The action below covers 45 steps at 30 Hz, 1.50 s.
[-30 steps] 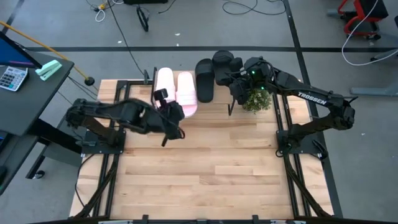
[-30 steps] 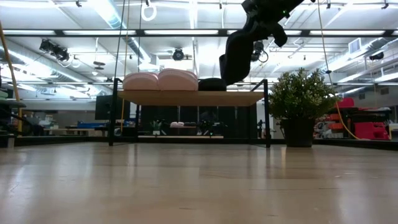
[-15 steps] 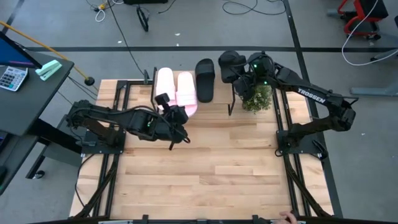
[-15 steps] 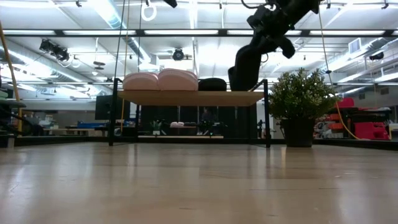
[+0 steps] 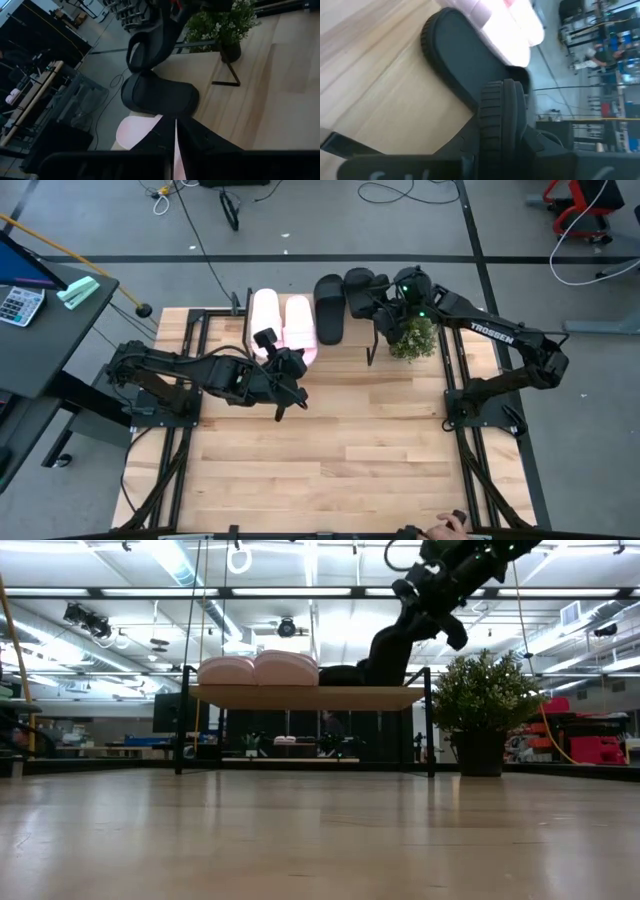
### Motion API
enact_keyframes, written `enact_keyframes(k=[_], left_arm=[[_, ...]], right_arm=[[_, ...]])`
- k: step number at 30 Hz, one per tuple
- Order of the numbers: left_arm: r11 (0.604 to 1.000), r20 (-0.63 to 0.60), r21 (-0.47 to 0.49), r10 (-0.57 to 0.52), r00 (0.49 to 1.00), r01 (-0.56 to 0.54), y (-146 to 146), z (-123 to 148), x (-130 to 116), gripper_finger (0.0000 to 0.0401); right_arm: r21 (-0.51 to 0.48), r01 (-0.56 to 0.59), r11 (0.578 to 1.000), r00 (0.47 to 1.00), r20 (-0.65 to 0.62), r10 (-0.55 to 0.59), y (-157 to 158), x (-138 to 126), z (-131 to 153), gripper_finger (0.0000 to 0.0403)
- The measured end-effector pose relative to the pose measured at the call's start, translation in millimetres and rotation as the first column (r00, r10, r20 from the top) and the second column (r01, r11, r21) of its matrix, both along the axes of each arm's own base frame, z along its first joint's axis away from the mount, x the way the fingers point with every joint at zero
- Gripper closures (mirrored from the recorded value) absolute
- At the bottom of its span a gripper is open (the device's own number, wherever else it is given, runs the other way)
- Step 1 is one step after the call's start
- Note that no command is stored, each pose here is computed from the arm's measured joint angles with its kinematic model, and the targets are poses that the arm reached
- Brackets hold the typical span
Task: Pick and place slides into the shelf
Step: Put the black slide on the shelf
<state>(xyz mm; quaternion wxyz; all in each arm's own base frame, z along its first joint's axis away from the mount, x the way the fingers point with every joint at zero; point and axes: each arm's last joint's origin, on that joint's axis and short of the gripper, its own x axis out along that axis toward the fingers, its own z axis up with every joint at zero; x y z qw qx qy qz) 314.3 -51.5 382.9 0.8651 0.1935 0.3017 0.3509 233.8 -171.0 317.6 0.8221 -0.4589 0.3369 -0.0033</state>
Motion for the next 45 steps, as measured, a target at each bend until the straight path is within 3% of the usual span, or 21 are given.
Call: enact_keyframes(k=[12, 25, 45], left_arm=[[1.0, 0.005, -0.004, 0.002, 1.0, -0.002, -0.1, 0.0, 0.0, 0.0388], [1.0, 0.023, -0.019, 0.012, 1.0, -0.011, -0.2, 0.0, -0.2, 0.0385], [0.999, 0.043, -0.036, 0.023, 0.999, -0.022, -0.2, 0.0, -0.2, 0.0385]], right_arm=[[0.064, -0.008, 0.998, 0.997, -0.074, 0.012, -10.2, 25.0, -33.5, 0.0334], [0.218, -0.002, 0.976, 0.998, 0.055, -0.01, 3.6, 21.1, -16.0, 0.0334], [0.111, 0.08, 0.991, 0.994, 0.064, -0.087, 11.6, 30.5, -11.4, 0.0334]])
